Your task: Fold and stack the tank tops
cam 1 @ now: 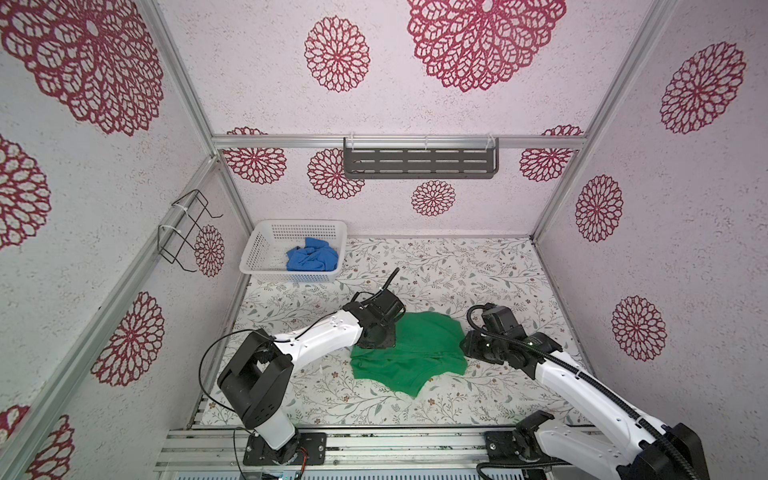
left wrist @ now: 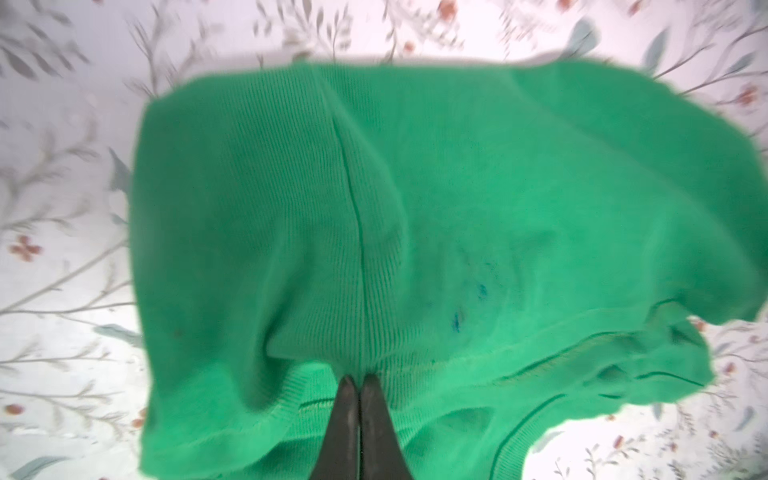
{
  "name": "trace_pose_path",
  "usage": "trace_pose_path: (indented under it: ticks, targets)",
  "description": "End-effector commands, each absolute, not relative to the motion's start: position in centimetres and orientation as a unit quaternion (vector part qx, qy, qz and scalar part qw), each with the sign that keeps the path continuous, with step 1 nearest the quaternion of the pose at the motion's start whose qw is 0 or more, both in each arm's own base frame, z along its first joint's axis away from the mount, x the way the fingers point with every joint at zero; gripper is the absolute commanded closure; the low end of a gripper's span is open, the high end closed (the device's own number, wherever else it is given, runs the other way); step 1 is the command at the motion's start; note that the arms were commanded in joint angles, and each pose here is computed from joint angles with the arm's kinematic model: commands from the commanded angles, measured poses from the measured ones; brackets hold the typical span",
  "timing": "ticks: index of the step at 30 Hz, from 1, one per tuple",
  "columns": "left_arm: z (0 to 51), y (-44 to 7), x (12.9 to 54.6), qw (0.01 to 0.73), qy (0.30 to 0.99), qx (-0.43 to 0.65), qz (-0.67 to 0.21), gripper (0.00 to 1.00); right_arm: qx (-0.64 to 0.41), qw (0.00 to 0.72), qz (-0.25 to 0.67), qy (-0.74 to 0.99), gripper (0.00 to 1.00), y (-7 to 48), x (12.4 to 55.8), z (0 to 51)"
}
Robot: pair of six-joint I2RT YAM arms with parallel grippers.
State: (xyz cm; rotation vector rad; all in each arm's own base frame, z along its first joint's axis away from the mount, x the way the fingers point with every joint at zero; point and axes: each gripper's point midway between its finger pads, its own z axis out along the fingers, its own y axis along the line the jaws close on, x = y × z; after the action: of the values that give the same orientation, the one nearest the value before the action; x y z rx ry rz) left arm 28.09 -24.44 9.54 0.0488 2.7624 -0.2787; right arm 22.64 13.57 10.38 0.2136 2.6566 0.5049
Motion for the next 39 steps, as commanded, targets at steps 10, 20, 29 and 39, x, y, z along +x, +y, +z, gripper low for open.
trace_pose_path:
  ticks: [10,20,29,39]
  targets:
    - [16.2,-19.4,31.6,0.281,0.935,-0.082,-0.202,1.0,0.038,0.196,0.249,0.948,0.56,16.1,22.2,10.8]
    - [16.8,-5.9,28.0,0.341,0.85,-0.297,-0.271,1.0,0.009,0.184,0.283,0.941,0.56,18.3,22.4,10.9]
    - [9.9,-3.8,25.5,0.283,0.844,-0.35,-0.291,1.0,-0.035,0.186,0.292,0.937,0.69,23.0,23.8,11.2]
    - [11.0,-3.7,26.0,0.28,0.862,-0.323,-0.272,1.0,-0.056,0.204,0.263,0.941,0.69,26.1,29.0,10.0]
